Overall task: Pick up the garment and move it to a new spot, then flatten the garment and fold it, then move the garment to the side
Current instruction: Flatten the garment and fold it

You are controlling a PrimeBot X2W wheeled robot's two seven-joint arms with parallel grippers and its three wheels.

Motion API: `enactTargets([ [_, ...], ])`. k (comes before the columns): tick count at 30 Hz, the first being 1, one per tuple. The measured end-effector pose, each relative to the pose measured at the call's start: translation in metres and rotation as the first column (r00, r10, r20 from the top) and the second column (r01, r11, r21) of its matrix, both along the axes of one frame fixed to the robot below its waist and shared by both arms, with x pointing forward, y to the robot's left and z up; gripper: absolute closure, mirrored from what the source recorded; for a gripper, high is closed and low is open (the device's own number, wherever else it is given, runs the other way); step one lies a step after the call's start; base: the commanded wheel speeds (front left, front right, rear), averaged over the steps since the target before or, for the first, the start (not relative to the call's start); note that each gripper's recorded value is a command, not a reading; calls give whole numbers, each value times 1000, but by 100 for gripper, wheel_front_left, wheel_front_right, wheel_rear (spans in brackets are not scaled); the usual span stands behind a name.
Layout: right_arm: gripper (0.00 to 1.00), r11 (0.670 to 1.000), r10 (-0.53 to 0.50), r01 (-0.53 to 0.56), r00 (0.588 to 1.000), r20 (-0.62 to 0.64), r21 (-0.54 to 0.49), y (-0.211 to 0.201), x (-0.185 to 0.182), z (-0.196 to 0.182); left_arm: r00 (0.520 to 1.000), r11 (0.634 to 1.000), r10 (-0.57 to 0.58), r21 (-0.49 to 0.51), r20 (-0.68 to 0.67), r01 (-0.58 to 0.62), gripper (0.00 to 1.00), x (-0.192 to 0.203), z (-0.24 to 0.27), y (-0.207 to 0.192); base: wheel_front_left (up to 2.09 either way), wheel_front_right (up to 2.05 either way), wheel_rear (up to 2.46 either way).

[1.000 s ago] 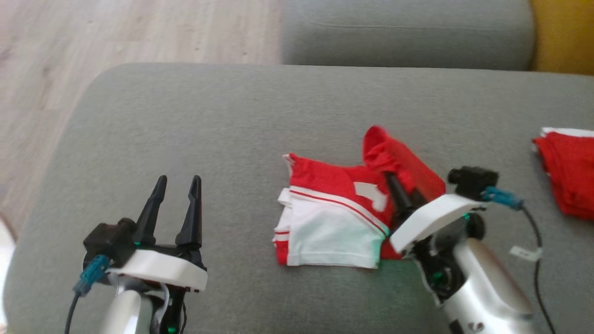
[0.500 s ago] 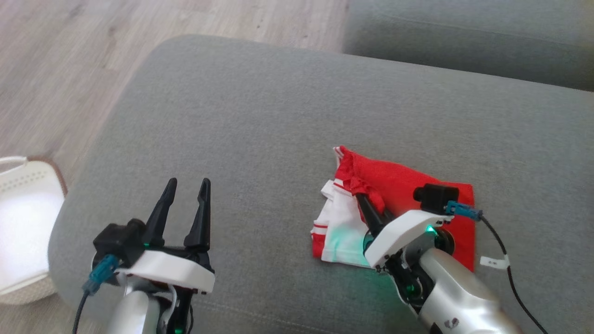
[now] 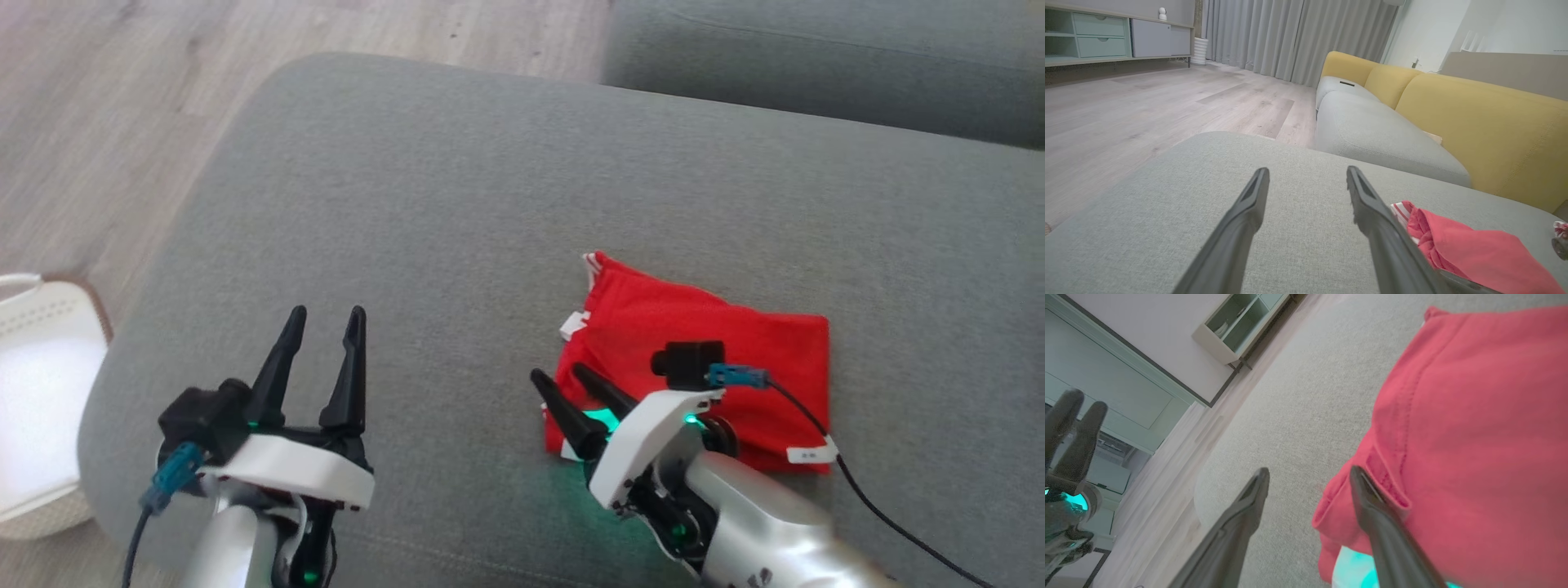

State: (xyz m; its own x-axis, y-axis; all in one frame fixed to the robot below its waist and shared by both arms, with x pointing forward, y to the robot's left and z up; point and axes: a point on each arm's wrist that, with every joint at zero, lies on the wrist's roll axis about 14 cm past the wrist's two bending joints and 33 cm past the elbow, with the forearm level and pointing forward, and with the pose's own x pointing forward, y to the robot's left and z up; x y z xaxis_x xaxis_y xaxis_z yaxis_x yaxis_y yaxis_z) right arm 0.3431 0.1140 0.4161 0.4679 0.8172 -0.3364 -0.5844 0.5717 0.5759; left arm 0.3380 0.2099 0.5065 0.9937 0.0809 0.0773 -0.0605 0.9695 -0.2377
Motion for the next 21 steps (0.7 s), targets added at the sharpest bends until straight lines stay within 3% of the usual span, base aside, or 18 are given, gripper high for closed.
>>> enactTargets([
  [5,0,998,-55,52,994,94,34,-9,20,22,999,999,-33,-2,11,33,0,9,3,-9,0,0,0],
  [11,0,988,-143,156,942,305,-19,-45,68,51,995,997,-83,-2,46,83,0,23,13,-24,0,0,0],
  [16,0,940,-277,338,839,467,-49,-113,113,80,987,991,-136,-2,83,136,0,37,25,-43,0,0,0],
  [21,0,847,-418,531,694,586,-24,-202,128,101,978,982,-186,-3,100,187,0,47,30,-62,0,0,0],
])
